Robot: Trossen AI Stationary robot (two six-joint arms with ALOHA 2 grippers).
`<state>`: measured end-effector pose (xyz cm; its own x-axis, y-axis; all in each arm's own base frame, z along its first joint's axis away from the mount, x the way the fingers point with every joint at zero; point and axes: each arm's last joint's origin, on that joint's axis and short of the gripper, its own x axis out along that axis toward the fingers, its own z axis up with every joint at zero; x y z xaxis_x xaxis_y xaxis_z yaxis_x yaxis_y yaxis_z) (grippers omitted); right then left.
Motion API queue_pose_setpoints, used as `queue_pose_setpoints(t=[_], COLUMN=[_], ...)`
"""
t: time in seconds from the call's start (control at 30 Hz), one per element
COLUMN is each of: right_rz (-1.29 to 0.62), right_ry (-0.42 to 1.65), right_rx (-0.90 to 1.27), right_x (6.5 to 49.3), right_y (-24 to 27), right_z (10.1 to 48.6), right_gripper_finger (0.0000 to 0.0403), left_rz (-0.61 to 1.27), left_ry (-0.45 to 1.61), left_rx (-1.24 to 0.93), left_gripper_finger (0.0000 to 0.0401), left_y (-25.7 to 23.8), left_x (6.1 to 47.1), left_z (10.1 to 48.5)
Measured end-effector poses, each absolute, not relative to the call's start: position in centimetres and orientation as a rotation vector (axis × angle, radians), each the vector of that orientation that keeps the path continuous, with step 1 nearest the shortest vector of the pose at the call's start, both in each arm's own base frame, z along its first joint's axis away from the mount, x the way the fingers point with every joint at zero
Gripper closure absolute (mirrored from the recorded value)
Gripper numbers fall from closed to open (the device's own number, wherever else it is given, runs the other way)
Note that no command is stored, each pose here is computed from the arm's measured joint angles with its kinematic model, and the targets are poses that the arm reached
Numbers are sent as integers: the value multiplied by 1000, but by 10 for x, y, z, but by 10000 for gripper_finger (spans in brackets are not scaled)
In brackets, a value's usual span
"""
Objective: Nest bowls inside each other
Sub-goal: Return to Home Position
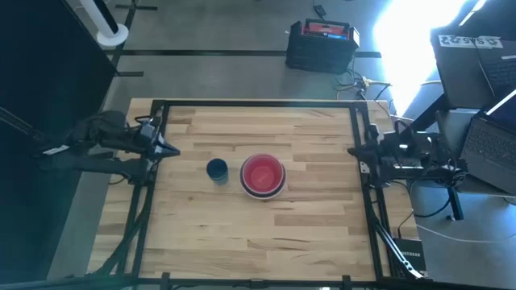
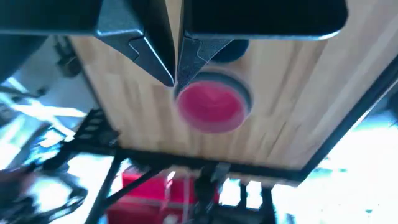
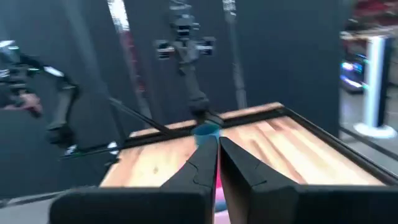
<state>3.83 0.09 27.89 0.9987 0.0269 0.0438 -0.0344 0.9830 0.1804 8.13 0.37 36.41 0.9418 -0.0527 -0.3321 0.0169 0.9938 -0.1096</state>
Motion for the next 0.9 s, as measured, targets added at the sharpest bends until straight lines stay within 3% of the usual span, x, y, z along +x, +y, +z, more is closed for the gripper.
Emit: queue_pose_setpoints(t=[0.2, 0.9], right_rz=[178, 174], right_ry=[-36, -295], right_rx=[151, 123], right_x=[52, 89], right_y=[5, 5], right_z=[263, 208], right_gripper_finger=[402, 402], left_rz=[-118, -110], left_ry=[264, 218], left_rx=[-166, -284], left_gripper_finger=[401, 401], left_y=[0, 0], left_x=[71, 64], left_z=[352, 322])
